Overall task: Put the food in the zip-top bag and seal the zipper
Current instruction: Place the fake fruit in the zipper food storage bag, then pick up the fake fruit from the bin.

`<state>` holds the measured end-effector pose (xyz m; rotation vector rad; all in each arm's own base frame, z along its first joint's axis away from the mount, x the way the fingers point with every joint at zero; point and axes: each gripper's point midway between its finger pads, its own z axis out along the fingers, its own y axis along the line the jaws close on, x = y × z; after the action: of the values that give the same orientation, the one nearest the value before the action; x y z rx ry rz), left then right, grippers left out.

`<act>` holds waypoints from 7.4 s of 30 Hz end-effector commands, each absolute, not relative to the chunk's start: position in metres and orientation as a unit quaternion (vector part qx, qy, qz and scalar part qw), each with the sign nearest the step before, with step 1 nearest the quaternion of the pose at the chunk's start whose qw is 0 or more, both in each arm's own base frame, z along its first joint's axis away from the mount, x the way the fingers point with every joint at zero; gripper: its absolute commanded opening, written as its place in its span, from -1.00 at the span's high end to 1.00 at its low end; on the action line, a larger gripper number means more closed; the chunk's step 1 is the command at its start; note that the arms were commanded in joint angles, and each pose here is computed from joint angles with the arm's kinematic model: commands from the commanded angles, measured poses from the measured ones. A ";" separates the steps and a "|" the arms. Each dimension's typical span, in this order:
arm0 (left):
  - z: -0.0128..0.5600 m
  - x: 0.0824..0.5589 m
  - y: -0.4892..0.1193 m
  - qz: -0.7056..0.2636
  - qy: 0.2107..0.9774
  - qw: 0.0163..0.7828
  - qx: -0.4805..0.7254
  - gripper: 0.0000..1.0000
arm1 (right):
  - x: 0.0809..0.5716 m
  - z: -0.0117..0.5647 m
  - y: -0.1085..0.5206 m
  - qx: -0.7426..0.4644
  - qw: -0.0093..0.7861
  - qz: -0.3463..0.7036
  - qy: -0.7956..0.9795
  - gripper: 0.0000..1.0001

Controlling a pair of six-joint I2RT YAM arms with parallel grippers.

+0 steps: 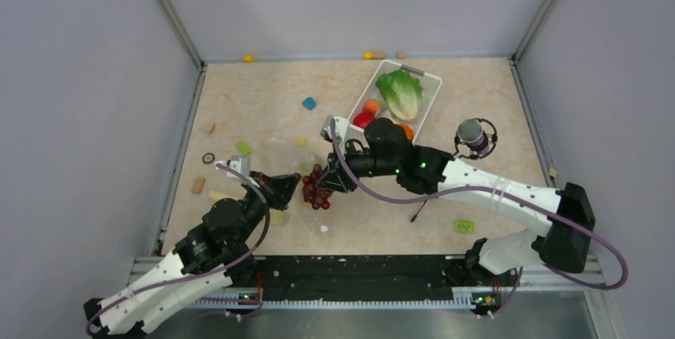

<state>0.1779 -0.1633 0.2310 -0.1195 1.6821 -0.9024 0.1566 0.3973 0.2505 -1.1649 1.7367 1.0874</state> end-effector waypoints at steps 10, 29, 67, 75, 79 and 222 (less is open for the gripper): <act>0.267 0.172 -0.169 -0.422 0.690 0.587 -0.034 1.00 | 0.107 0.310 0.391 -0.522 0.397 0.513 0.554 1.00; 0.274 0.160 -0.182 -0.450 0.682 0.576 0.008 1.00 | 0.218 0.313 0.405 -0.303 0.531 0.401 0.682 1.00; 0.370 0.169 -0.214 -0.502 0.678 0.536 -0.027 1.00 | 0.247 0.318 0.341 -0.165 0.606 0.241 0.740 1.00; 0.358 0.181 -0.209 -0.477 0.687 0.545 -0.051 1.00 | 0.251 0.309 0.374 -0.186 0.595 0.260 0.737 0.65; 0.351 0.186 -0.195 -0.444 0.699 0.557 -0.071 1.00 | 0.247 0.309 0.382 -0.204 0.586 0.272 0.735 -0.08; 0.233 0.235 -0.188 -0.265 0.776 0.570 -0.051 1.00 | 0.452 0.229 0.261 0.032 0.511 0.170 0.842 0.56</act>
<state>0.2343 -0.1849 0.2246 -0.1000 1.8529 -0.5786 0.4464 0.2562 0.1528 0.1541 2.2002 0.3226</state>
